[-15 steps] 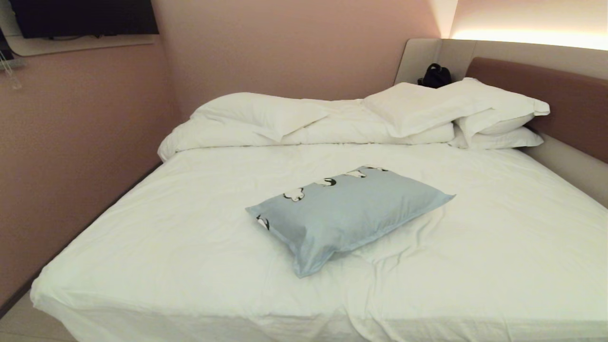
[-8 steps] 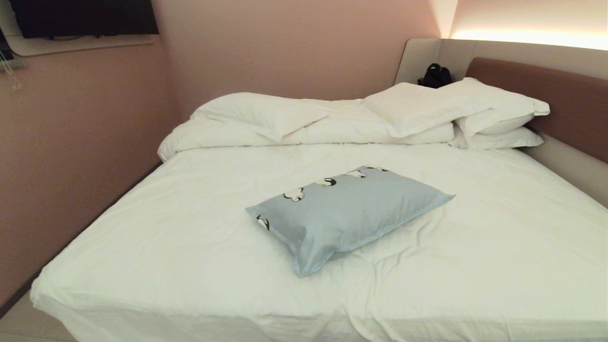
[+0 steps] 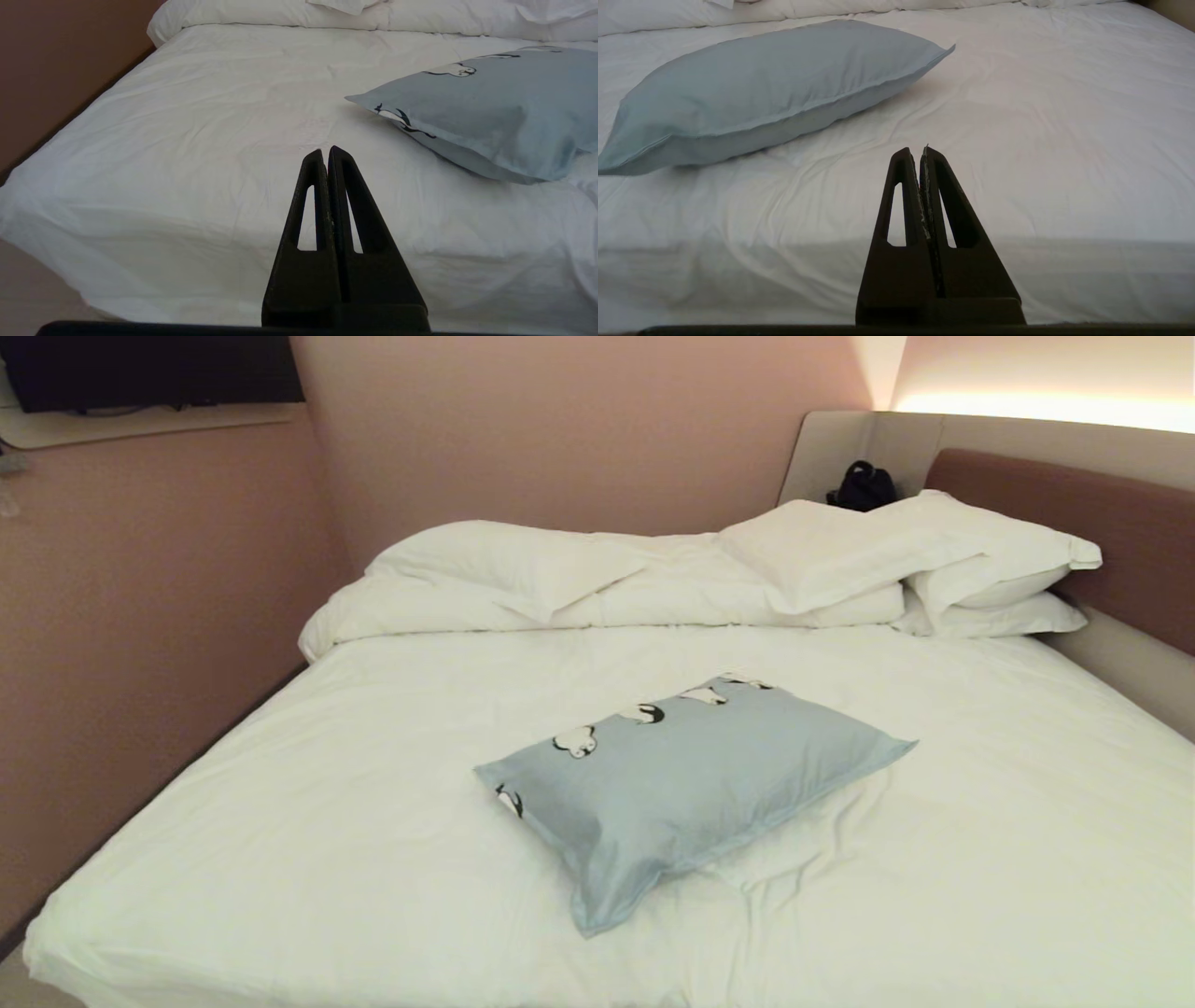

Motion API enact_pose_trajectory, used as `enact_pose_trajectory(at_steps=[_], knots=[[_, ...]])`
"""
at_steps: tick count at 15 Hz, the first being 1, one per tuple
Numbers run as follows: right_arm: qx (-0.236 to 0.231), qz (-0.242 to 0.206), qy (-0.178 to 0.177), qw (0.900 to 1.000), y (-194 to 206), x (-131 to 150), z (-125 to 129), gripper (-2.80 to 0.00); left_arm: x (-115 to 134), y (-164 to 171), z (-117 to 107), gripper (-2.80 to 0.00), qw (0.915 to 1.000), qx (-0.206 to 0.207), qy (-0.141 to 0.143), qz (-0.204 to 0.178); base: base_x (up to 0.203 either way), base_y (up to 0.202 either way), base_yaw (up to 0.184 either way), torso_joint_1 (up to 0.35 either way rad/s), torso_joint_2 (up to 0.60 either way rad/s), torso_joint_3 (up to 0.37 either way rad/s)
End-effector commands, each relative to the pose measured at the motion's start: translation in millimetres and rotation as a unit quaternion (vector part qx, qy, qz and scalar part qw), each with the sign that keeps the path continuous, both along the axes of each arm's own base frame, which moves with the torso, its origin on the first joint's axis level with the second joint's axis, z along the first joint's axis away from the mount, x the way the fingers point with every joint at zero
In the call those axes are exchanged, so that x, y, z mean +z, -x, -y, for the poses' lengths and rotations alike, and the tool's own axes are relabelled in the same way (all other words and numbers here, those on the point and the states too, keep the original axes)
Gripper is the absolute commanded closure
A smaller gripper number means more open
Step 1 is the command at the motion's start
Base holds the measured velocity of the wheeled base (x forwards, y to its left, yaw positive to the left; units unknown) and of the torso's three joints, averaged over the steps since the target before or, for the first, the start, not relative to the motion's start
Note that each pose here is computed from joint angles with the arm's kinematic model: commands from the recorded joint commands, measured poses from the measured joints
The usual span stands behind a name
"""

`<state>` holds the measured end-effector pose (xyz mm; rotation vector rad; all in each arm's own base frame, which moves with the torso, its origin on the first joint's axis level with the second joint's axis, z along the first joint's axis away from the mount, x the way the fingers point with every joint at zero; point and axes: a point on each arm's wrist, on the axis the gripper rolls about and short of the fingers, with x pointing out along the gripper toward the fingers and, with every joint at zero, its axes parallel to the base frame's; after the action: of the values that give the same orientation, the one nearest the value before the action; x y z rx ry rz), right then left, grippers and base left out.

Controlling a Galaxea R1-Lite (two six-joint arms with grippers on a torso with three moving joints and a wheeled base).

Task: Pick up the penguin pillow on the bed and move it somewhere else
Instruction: Pick up the pillow

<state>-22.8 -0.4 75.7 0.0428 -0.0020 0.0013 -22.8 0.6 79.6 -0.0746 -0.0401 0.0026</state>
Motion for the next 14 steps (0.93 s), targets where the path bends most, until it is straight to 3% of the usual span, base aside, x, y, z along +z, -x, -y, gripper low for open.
enact_pose_trajectory(at_steps=[1, 4, 14], knots=[[0.0, 0.001, -0.001, 1.0, 0.0, 0.1, 0.0, 0.0, 0.1, 0.0, 0.0, 0.0, 1.0, 0.0, 0.001, 0.001, 0.192, 0.0, 0.0, 0.002, 0.01, 0.007], [0.0, 0.0, 0.001, 1.0, 0.0, 0.1, 0.0, 0.0, 0.1, 0.0, 0.0, 0.0, 1.0, 0.0, 0.002, 0.001, 0.138, 0.0, 0.001, 0.01, 0.0, -0.003], [0.004, -0.001, 0.019, 1.0, 1.6, 3.6, -0.1, 0.0, 0.1, 0.0, 0.0, 0.0, 1.0, 0.0, 0.002, 0.001, 0.0, 0.0, 0.0, 0.0, 0.0, 0.0]])
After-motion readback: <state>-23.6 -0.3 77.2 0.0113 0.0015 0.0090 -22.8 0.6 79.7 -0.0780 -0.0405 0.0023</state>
